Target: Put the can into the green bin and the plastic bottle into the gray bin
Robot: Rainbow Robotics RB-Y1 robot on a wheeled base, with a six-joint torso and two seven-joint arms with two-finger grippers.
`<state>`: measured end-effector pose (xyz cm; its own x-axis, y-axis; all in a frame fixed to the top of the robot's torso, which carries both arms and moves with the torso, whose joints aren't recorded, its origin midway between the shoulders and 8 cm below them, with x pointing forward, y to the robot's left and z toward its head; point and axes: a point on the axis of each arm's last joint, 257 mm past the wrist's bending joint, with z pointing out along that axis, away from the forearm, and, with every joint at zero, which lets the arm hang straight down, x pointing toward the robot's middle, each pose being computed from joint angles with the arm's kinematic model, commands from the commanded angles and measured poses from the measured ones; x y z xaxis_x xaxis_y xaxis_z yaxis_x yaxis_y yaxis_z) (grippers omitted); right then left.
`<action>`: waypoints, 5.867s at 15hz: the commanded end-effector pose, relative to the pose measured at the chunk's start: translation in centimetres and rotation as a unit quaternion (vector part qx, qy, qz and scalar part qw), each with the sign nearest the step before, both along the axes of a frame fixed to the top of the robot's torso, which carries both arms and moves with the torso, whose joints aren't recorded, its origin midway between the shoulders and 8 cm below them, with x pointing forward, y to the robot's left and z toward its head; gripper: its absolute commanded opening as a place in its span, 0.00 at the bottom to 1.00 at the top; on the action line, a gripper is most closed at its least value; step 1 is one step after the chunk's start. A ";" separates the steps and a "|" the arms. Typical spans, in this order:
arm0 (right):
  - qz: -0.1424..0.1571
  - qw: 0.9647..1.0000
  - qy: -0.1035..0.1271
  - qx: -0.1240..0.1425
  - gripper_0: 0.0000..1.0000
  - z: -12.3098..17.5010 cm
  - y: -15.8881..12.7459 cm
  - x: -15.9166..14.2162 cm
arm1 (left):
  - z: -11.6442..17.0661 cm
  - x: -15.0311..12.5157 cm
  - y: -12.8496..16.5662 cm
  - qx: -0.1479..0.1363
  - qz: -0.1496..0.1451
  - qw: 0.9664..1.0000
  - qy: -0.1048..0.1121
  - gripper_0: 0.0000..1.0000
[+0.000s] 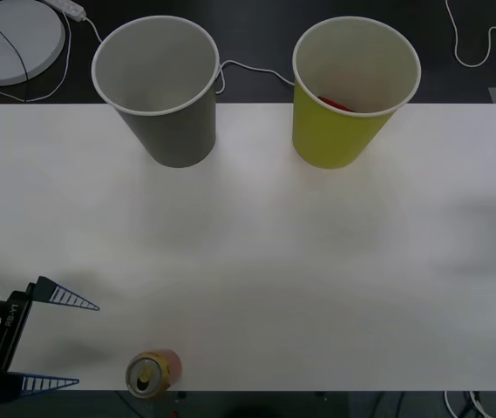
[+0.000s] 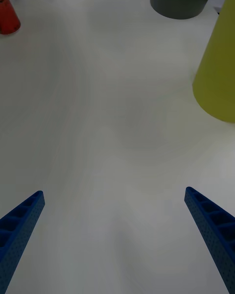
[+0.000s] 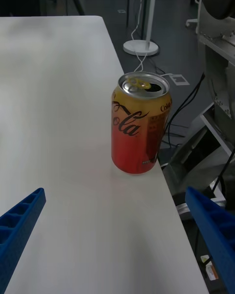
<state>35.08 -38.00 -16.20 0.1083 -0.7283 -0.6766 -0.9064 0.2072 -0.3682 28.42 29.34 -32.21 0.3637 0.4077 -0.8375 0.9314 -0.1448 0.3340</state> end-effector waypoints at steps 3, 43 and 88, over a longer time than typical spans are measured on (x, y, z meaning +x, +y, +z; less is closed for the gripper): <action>0.000 1.000 0.000 0.000 1.00 0.0 0.0 0.0 | -1.5 -0.8 -1.9 -0.019 -0.004 1.000 0.009 1.00; 0.000 1.000 0.000 0.000 1.00 0.0 0.0 0.0 | -4.2 -1.6 -12.4 -0.108 -0.012 0.994 0.033 0.00; 0.000 1.000 0.000 0.000 1.00 0.0 0.0 0.0 | 30.0 12.7 -18.1 0.216 0.272 0.932 0.107 0.00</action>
